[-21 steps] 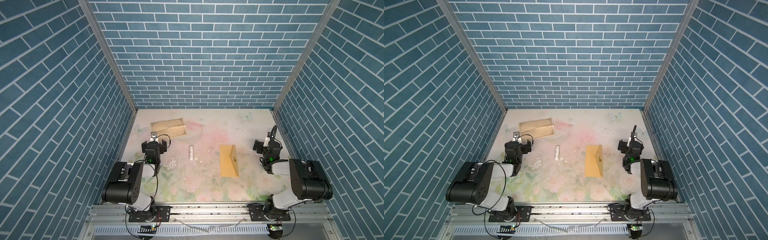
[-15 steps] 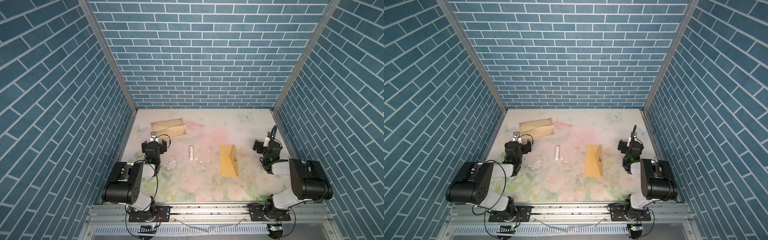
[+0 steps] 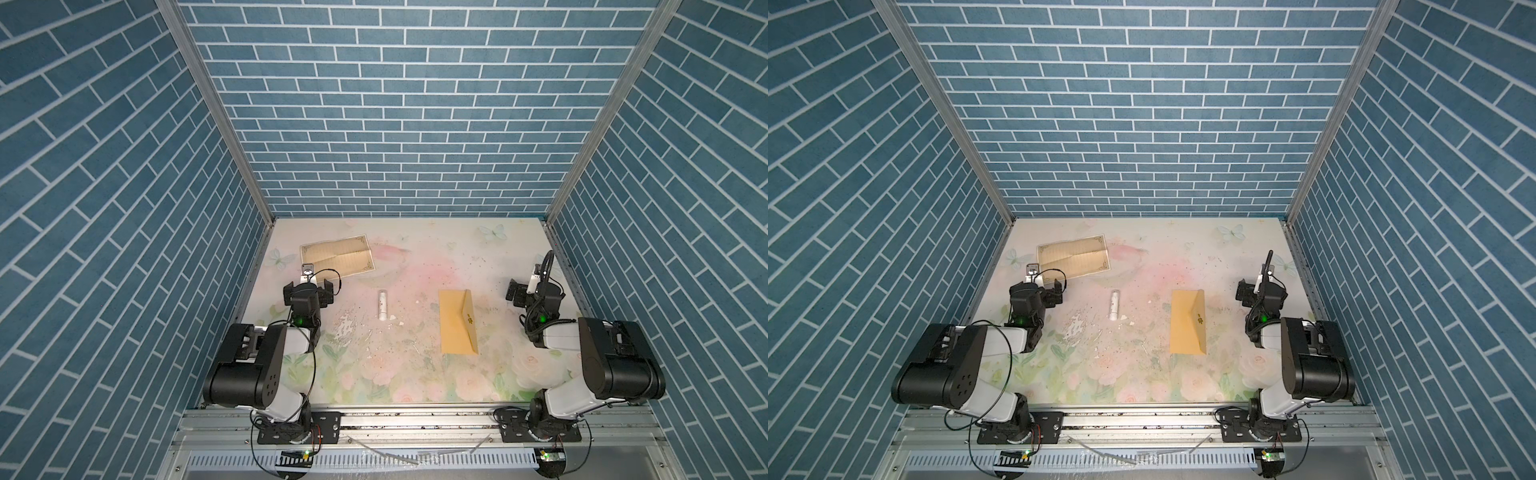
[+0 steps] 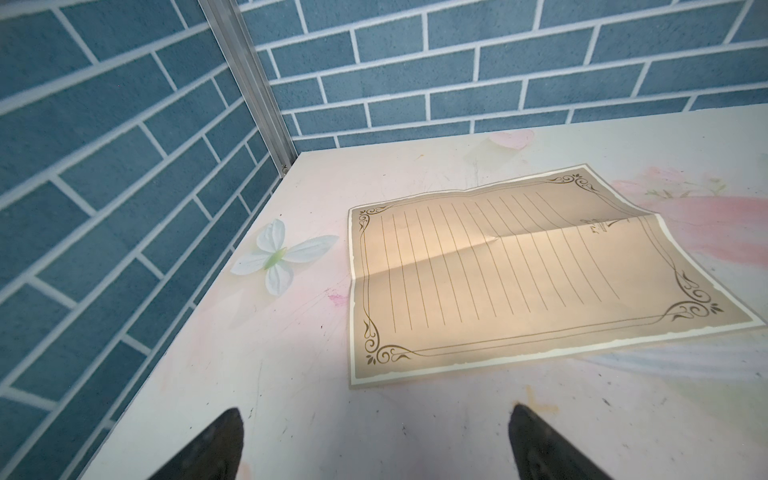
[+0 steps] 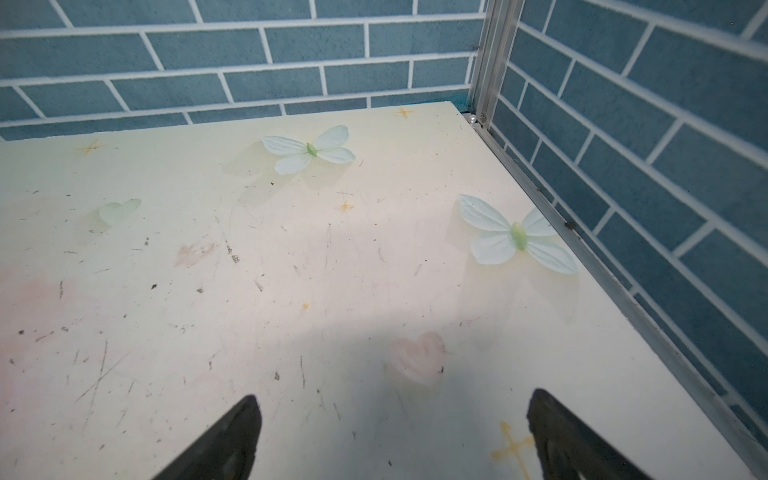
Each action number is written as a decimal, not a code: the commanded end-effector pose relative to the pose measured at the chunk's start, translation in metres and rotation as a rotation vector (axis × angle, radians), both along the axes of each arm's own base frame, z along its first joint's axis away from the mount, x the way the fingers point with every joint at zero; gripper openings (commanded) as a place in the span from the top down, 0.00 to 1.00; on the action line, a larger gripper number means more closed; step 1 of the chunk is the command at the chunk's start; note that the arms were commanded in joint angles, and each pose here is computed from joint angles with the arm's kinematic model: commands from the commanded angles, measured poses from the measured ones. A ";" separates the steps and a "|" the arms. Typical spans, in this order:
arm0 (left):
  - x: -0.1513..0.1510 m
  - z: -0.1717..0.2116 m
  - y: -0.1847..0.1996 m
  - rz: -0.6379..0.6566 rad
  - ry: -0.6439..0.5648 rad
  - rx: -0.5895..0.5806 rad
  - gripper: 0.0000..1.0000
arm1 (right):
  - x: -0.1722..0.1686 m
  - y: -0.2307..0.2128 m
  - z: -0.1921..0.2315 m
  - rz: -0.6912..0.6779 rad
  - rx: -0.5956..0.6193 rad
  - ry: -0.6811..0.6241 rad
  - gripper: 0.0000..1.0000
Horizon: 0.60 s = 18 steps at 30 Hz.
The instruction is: Place the letter into the envelope and seal it
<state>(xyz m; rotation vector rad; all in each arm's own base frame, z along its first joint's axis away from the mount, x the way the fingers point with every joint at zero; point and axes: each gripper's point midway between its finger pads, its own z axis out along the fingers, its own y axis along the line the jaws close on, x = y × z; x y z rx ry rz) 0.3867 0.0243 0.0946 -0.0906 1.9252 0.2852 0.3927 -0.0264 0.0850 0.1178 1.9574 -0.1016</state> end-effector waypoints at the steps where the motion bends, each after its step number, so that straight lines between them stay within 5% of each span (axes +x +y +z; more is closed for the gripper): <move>1: 0.001 0.003 0.003 0.016 -0.009 -0.005 0.00 | 0.001 -0.001 0.004 0.002 -0.026 -0.021 0.01; 18: 0.001 0.002 0.003 0.015 -0.004 -0.004 0.00 | 0.001 -0.002 0.003 0.006 -0.015 -0.017 0.01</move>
